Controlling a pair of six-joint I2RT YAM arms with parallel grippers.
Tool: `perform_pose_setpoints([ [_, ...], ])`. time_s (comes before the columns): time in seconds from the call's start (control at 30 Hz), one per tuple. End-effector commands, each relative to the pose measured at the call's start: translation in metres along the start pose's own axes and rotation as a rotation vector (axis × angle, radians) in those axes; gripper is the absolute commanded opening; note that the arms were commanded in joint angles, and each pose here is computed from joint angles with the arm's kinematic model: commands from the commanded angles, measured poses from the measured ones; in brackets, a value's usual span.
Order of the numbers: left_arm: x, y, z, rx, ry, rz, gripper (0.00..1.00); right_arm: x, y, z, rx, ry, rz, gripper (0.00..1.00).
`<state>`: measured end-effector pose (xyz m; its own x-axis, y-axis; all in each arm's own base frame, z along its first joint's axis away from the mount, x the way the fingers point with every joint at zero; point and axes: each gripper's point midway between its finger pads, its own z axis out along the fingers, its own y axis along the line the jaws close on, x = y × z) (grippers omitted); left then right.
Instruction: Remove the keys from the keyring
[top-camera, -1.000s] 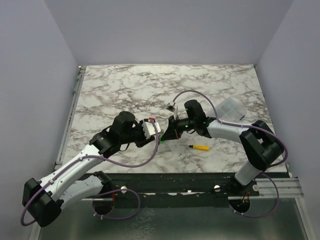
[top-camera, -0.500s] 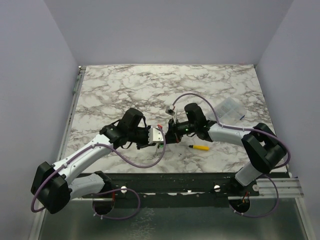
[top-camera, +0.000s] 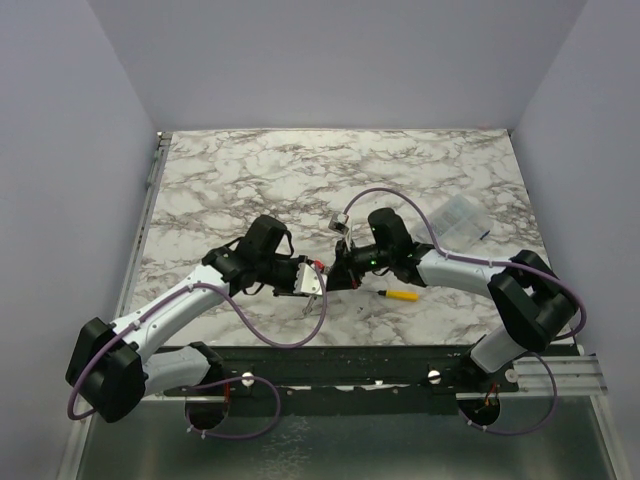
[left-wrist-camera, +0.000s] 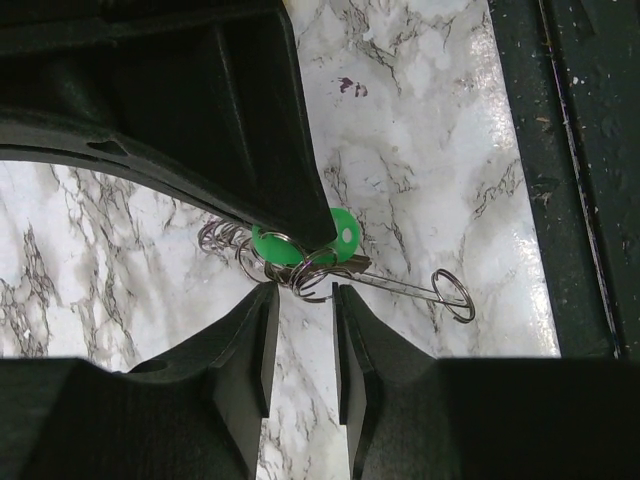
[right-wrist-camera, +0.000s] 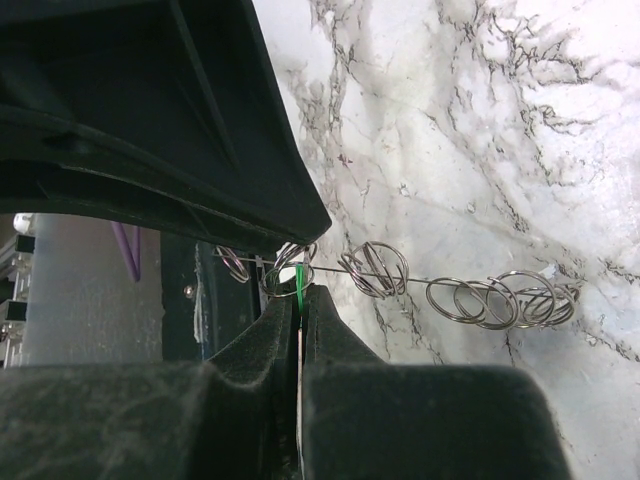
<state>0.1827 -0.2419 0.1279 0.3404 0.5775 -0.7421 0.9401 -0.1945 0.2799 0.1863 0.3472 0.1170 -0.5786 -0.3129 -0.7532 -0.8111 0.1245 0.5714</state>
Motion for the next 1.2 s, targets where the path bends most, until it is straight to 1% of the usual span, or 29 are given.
perform_pose_setpoints([
  [0.0,-0.007,-0.004,0.003,0.043,-0.049,0.037,0.34,-0.004,0.009,0.0,-0.029,-0.018,-0.057,0.01],
  [0.07,-0.003,-0.002,0.005,0.037,-0.036,0.023,0.35,-0.004,0.009,0.0,-0.031,-0.021,-0.063,0.0],
  [0.27,0.003,-0.002,0.009,0.034,-0.022,-0.022,0.29,-0.004,0.009,0.0,-0.023,-0.023,-0.061,0.01],
  [0.43,0.003,0.001,0.012,0.016,-0.026,-0.074,0.27,-0.005,0.008,0.001,-0.016,-0.025,-0.059,0.01],
  [0.47,0.002,0.003,0.012,0.008,-0.025,-0.087,0.25,-0.005,0.007,0.001,-0.014,-0.025,-0.058,0.01],
  [0.5,0.002,0.005,0.011,-0.004,-0.024,-0.103,0.2,-0.005,0.007,0.001,-0.013,-0.025,-0.056,0.01],
  [0.6,0.003,0.01,0.01,-0.041,-0.011,-0.163,0.0,-0.003,0.005,0.0,0.003,-0.022,-0.044,0.01],
  [0.73,0.006,0.013,0.002,-0.13,-0.005,-0.273,0.0,0.006,0.001,-0.002,0.037,-0.001,-0.012,0.01],
  [0.87,0.015,0.019,-0.007,-0.253,-0.014,-0.417,0.0,0.018,-0.004,-0.006,0.075,0.017,0.021,0.01],
  [1.0,0.03,0.031,-0.008,-0.382,0.001,-0.609,0.0,0.029,-0.011,-0.006,0.104,0.031,0.054,0.01],
  [1.1,0.039,0.033,-0.007,-0.414,-0.002,-0.725,0.0,0.03,-0.014,-0.004,0.113,0.033,0.058,0.01],
  [1.17,0.035,0.035,-0.007,-0.433,-0.043,-0.792,0.0,0.029,-0.017,-0.002,0.115,0.033,0.061,0.01],
])
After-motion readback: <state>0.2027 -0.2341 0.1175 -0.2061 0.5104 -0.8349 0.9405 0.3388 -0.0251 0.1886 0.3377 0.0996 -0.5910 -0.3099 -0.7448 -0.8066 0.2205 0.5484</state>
